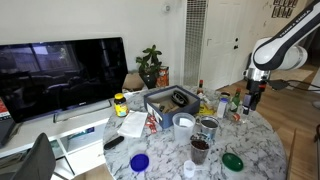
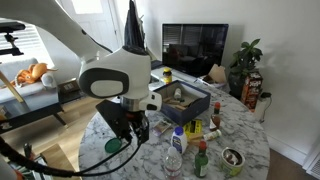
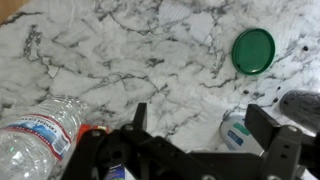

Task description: Put the silver cup in the larger clear cup then put the small clear cup inside the silver cup.

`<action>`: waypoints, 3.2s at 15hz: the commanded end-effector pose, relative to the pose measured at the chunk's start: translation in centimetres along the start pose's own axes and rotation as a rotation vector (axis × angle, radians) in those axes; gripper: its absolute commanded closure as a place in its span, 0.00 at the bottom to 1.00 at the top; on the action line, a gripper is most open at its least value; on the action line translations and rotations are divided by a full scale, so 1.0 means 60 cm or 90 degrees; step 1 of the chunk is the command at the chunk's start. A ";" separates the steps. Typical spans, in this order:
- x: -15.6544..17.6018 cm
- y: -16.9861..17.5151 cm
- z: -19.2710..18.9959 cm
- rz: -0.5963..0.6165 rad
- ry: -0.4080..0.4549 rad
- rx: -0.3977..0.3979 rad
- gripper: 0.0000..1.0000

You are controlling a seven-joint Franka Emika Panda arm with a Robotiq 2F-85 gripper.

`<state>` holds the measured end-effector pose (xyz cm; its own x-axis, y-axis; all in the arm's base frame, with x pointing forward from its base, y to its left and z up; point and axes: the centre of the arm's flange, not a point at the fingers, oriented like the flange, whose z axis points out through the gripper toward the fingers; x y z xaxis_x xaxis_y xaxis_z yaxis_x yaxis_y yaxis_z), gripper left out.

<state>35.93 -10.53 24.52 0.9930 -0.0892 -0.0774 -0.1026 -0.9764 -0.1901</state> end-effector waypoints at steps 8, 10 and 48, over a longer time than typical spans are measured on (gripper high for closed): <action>0.054 -0.055 0.074 0.089 0.155 -0.064 0.00; 0.063 -0.075 0.098 0.099 0.172 -0.054 0.00; 0.086 -0.125 0.160 0.118 0.210 0.006 0.99</action>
<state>42.28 -0.69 15.74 0.9265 -0.3244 0.1906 -0.2839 -0.9353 -0.2114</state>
